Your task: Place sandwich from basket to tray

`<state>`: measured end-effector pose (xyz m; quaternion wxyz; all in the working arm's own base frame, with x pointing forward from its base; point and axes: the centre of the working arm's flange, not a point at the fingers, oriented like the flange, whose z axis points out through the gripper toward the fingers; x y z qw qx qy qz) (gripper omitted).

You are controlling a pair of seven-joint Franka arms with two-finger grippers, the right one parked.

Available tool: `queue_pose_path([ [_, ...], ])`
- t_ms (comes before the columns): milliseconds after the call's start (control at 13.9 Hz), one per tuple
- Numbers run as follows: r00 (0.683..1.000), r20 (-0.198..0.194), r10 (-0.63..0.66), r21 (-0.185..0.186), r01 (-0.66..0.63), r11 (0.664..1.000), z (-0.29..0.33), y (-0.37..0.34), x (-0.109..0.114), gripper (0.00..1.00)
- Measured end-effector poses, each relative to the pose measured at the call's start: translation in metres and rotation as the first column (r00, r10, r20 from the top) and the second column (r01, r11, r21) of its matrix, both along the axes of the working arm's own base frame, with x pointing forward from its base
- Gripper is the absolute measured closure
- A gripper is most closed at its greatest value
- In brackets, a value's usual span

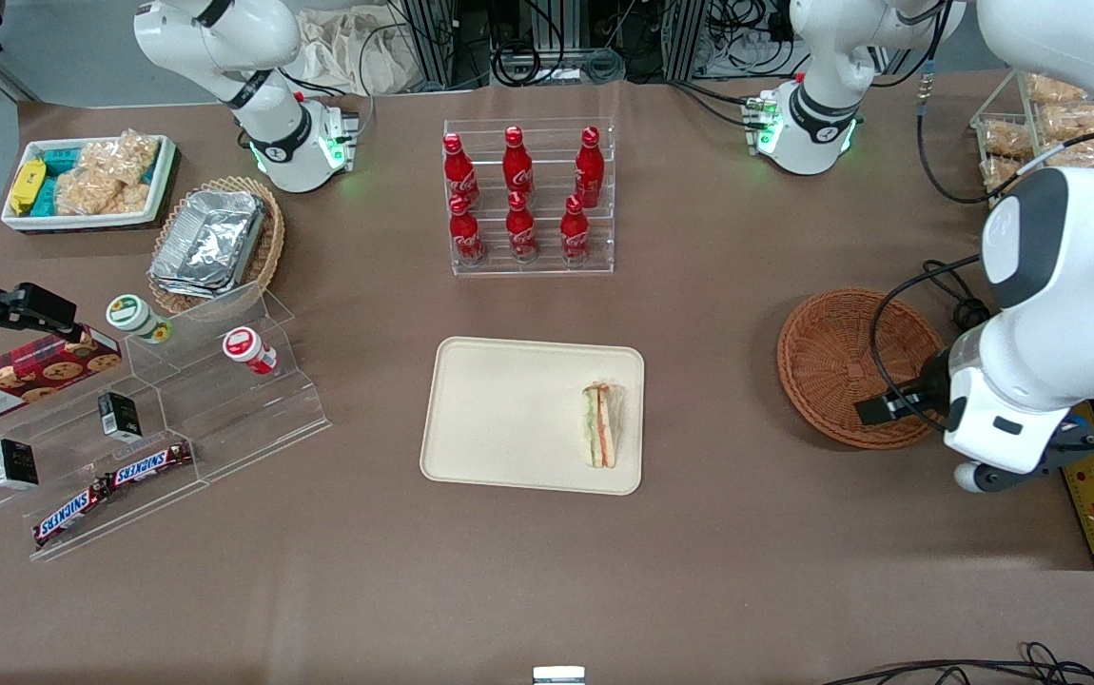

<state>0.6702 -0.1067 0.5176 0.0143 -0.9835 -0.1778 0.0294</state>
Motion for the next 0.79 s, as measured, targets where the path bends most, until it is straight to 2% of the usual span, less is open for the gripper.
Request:
queue_pose_path([
  [144, 1.0, 0.01, 0.013, -0.002, -0.013, 1.0, -0.001, 0.009, -0.005, 0.0],
  [216, 0.999, 0.032, 0.016, -0.006, -0.016, 1.0, -0.003, 0.012, -0.01, 0.0],
  [360, 0.996, 0.088, 0.002, -0.014, -0.001, 1.0, -0.01, 0.016, -0.033, 0.0],
  [432, 0.995, 0.1, -0.027, -0.014, 0.028, 1.0, -0.016, 0.019, -0.05, 0.0],
  [577, 0.992, 0.097, -0.081, -0.01, 0.082, 0.997, -0.023, 0.037, -0.077, 0.0],
  [793, 0.975, 0.103, -0.199, -0.003, 0.2, 0.98, -0.011, 0.068, -0.087, 0.0],
])
